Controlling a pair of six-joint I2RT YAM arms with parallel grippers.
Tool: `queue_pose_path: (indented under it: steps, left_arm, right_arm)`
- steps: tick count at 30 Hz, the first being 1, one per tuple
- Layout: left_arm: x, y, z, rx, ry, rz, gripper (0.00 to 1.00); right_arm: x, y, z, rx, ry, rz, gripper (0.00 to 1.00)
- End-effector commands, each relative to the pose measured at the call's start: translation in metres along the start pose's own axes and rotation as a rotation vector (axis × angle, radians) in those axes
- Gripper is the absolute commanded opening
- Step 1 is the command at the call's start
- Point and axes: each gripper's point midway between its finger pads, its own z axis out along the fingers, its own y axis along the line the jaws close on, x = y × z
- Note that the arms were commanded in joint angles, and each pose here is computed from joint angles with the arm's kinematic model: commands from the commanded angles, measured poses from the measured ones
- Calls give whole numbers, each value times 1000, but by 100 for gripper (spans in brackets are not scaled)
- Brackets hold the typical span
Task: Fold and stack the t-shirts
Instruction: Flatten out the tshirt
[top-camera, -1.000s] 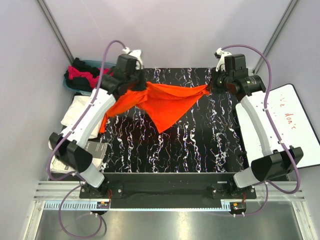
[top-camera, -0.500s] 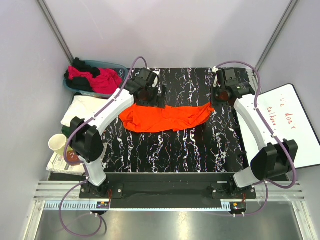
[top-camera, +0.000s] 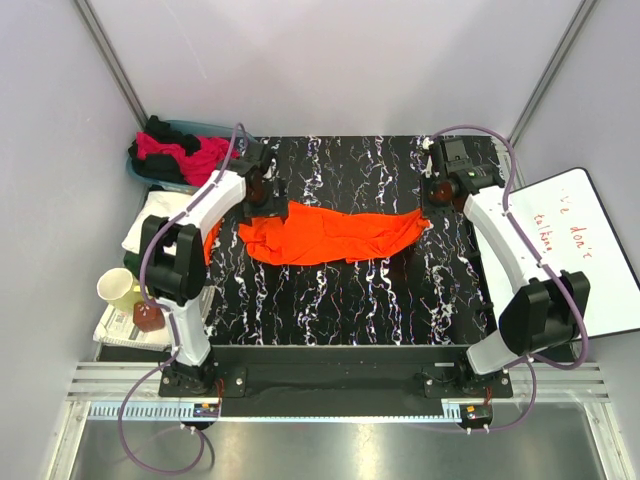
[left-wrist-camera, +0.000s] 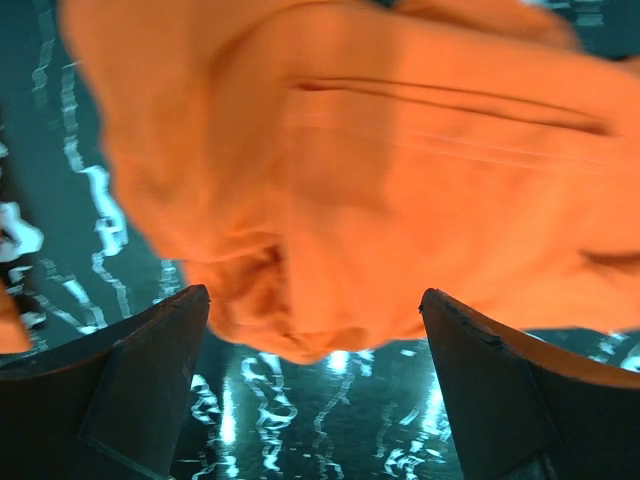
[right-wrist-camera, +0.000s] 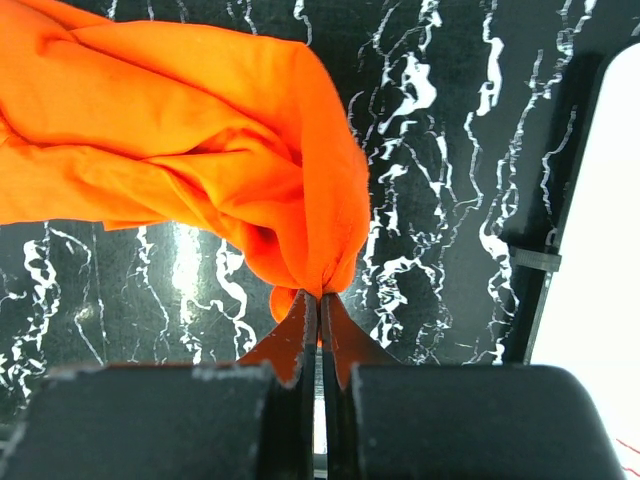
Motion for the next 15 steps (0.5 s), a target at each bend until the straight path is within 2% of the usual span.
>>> queue_pose_path:
  steps: [1,15]
  left_arm:
    - [-12,4,2,-16,-40,6,90]
    - [-44,-17,36,44,-34,10,81]
  right_arm:
    - [-4,5,3,-32,-9,0,0]
    - [-3,9,4,-54,-2,3,0]
